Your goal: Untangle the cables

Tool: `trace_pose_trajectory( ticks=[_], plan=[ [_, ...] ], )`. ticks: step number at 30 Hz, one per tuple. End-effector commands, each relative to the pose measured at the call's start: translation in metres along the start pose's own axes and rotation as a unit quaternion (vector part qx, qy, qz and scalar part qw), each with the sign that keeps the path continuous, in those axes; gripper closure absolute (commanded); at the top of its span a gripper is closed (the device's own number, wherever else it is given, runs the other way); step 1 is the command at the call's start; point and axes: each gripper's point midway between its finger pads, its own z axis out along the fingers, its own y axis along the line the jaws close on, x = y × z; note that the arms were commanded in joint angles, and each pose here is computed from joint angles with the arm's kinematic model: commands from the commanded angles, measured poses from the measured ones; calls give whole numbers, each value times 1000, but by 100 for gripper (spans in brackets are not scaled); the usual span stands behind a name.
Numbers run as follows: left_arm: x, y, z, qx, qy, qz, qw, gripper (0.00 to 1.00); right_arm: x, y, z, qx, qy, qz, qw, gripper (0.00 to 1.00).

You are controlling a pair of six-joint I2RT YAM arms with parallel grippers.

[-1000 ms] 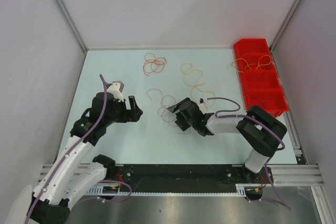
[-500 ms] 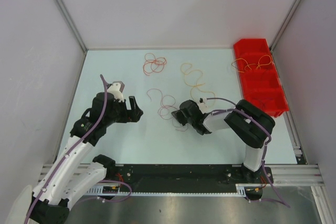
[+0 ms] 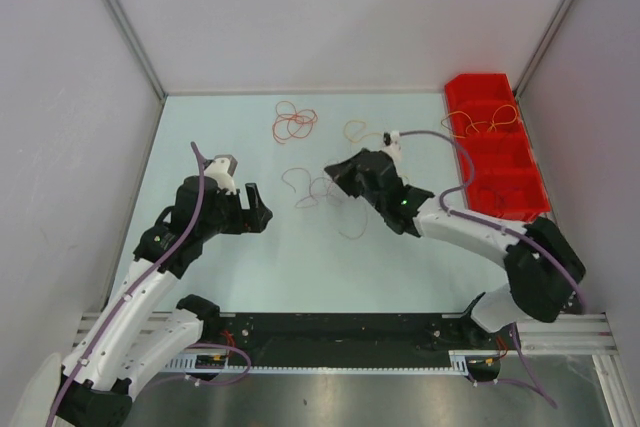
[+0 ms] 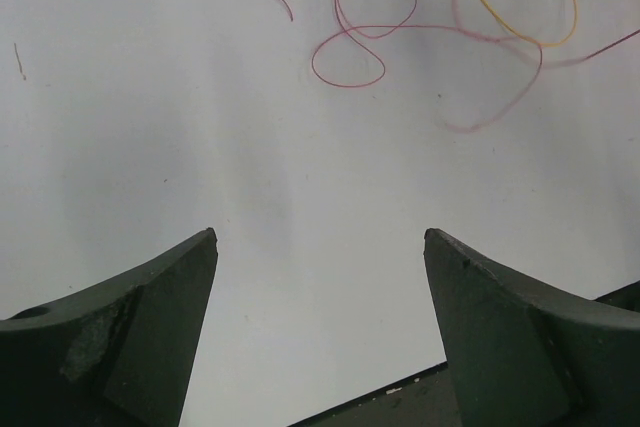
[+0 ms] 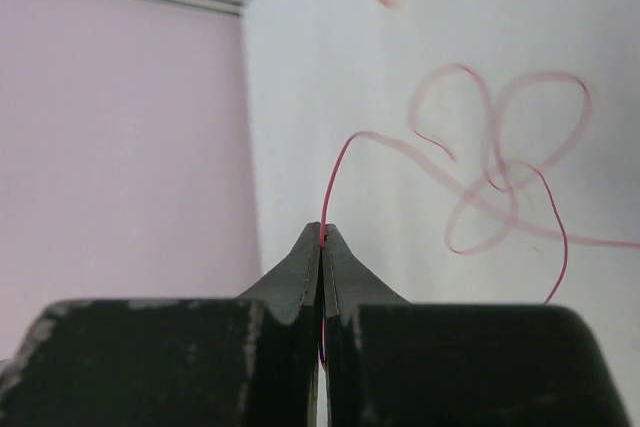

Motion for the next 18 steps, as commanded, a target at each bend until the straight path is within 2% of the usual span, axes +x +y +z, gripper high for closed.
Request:
trace_pose_trajectory(
  ticks=[1, 9, 13, 18],
  plan=[
    [-7, -1, 2, 1, -16, 11, 1000, 11, -61, 52, -36, -37, -68, -76, 994, 100],
    [-8, -1, 1, 1, -17, 10, 1000, 11, -134, 111, -96, -81, -137, -131, 978, 100],
    [-7, 0, 2, -2, -17, 10, 1000, 11, -170, 155, -132, -122, -176, -163, 963, 100],
    [-7, 1, 2, -3, -16, 10, 1000, 11, -217, 184, -165, -118, -233, -211, 942, 100]
  ],
)
